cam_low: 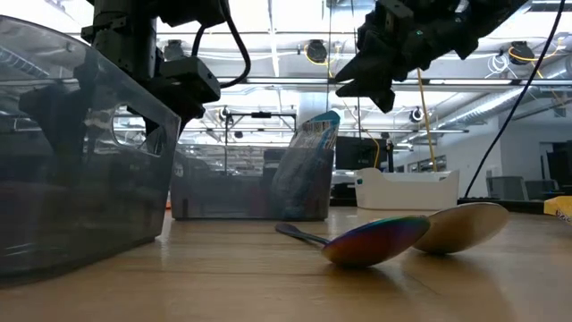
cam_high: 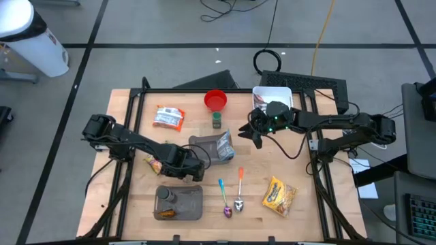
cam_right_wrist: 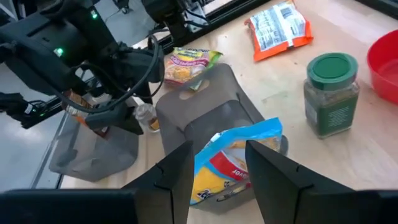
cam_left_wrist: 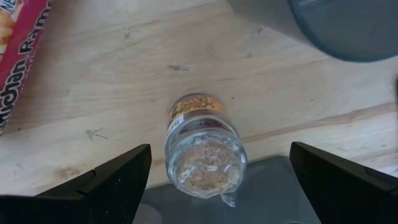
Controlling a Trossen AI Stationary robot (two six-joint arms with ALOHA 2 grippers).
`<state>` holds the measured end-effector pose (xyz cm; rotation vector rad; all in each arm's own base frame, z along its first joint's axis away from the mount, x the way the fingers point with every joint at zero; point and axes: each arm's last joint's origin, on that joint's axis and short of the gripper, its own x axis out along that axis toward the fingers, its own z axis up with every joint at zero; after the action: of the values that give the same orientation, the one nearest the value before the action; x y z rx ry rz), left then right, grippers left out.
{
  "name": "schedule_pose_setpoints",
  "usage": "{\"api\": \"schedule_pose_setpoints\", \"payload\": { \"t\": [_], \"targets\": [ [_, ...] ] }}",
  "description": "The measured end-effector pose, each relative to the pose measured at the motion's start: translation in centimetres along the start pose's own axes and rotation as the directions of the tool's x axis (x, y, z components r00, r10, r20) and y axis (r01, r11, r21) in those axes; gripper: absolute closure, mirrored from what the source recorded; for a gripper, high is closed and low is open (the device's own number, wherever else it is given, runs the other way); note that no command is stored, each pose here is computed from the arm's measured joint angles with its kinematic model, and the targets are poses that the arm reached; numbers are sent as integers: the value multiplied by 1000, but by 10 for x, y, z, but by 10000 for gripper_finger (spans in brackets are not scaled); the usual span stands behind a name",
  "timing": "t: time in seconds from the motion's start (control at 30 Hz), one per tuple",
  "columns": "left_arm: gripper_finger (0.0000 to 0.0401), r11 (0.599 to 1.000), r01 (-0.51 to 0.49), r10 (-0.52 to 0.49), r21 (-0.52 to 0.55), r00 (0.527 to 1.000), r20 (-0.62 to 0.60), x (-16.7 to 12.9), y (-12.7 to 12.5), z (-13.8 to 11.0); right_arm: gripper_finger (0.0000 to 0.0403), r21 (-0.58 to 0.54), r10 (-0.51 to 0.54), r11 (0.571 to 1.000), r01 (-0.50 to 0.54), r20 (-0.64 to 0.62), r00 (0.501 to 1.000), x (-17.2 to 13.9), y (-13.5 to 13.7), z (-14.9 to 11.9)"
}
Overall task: Pick & Place Food Item
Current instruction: Put the brown seasoning bottle into the bottom black bin
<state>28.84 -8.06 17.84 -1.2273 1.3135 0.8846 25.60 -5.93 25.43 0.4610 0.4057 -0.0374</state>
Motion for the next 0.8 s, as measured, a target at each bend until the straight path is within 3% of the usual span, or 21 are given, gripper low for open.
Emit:
{"api": "schedule_pose_setpoints", "payload": {
  "t": [0.53,0.63,0.8],
  "targets": [
    [10,1000,-17,18,-18,1000,6,0,2,1,270,-41,13,999,-11,50,999,-6,3,6],
    [30,1000,-18,18,-20,1000,5,0,2,1,270,-39,11,999,-9,45,999,-6,3,5],
    [97,1000,-16,16,-18,1000,5,0,2,1,271,-37,11,999,-10,45,999,-6,3,5]
  ]
}}
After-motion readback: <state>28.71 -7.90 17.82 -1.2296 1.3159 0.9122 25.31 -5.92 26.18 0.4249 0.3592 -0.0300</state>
